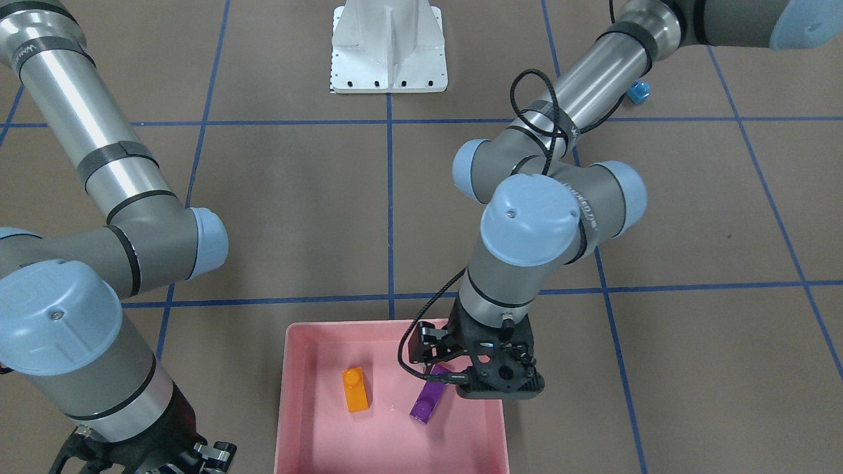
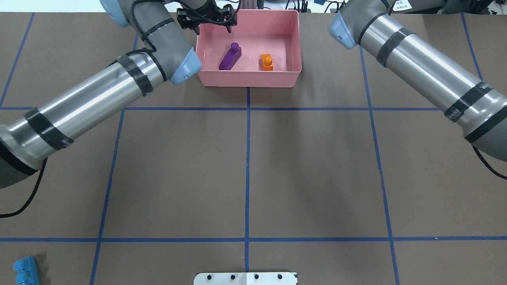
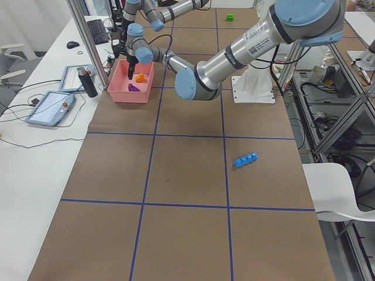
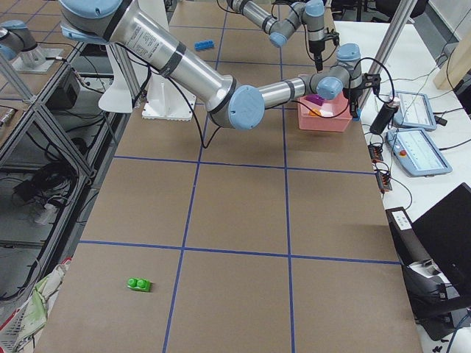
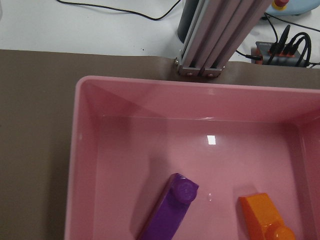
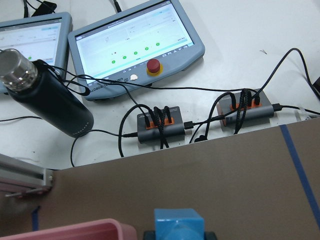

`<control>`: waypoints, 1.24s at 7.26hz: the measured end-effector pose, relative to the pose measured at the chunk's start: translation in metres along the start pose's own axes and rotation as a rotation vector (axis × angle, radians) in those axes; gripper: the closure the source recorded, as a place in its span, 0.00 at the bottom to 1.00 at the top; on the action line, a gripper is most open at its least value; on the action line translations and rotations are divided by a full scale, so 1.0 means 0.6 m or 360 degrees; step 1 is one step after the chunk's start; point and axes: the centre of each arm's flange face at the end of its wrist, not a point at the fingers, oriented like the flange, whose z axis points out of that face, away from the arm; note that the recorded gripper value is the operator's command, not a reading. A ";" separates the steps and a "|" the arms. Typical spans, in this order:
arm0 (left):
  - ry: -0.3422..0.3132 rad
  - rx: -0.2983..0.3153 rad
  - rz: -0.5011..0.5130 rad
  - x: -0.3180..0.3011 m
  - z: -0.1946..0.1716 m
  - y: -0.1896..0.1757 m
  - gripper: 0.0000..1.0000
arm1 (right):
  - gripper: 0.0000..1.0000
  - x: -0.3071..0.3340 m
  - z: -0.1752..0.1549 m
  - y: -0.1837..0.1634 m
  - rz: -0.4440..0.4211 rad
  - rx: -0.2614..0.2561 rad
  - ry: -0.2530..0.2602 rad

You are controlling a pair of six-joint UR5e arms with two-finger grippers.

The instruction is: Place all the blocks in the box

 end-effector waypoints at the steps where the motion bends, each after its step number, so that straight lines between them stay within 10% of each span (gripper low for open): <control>1: 0.0026 -0.0039 0.0087 -0.067 -0.014 -0.005 0.00 | 0.78 -0.062 0.000 0.031 0.0035 -0.0025 0.0001; 2: 0.0061 -0.0088 0.0155 -0.129 -0.032 -0.018 0.00 | 0.02 -0.116 0.008 0.071 0.0063 -0.0039 0.0015; 6: 0.0112 -0.0171 0.0186 -0.237 -0.045 -0.009 0.00 | 0.01 -0.143 0.031 0.117 0.0019 -0.0142 0.0151; 9: 0.0142 -0.0157 0.0217 -0.333 -0.074 0.079 0.00 | 0.00 -0.131 -0.050 0.087 -0.0074 -0.0283 0.0183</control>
